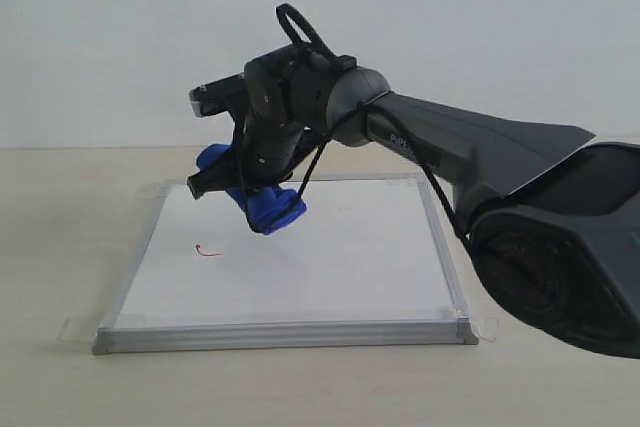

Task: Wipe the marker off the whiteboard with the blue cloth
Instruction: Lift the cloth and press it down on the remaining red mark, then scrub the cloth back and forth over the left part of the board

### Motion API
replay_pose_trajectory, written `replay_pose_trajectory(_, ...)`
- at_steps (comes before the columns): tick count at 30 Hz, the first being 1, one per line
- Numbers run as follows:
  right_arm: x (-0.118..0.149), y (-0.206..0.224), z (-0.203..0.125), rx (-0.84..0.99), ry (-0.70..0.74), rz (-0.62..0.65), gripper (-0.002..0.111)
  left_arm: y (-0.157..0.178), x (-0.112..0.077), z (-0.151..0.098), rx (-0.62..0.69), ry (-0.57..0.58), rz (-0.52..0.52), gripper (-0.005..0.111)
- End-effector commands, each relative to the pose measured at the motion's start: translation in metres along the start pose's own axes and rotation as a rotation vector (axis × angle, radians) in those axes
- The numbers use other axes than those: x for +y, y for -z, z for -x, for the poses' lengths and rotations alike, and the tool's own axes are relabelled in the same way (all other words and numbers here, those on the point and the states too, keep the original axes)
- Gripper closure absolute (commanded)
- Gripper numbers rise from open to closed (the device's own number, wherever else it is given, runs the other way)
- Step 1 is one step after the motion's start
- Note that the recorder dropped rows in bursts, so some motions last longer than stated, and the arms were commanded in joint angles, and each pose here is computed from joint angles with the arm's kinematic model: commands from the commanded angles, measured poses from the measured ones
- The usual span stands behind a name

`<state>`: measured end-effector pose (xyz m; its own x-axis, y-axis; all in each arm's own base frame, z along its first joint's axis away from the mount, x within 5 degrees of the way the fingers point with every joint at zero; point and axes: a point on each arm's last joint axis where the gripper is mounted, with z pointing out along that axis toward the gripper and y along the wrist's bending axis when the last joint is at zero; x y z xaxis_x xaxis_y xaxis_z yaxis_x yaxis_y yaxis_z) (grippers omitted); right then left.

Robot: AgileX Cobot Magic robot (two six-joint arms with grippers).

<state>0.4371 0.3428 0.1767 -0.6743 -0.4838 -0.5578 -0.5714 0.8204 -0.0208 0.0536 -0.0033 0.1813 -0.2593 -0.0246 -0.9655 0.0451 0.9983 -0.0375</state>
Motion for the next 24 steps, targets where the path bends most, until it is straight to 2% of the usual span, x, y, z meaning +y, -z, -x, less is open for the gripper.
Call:
replay_pose_trajectory(1, 0.0, -0.021, -0.015, 0.083, 0.013, 0.001, 0.109, 0.0, 0.0, 0.001, -0.011, 0.008, -0.003, 0.103)
replay_pose_trajectory(14, 0.027, -0.044, -0.028, 0.089, 0.083, 0.037, 0.109, 0.0, 0.0, 0.001, -0.011, 0.008, -0.003, 0.103)
replay_pose_trajectory(21, 0.069, -0.04, -0.032, 0.083, 0.167, 0.187, 0.109, 0.0, 0.0, 0.001, -0.011, 0.008, -0.003, 0.103)
replay_pose_trajectory(24, 0.085, -0.038, -0.033, 0.073, 0.22, 0.213, 0.109, 0.0, 0.0, 0.001, -0.011, 0.008, -0.003, 0.103)
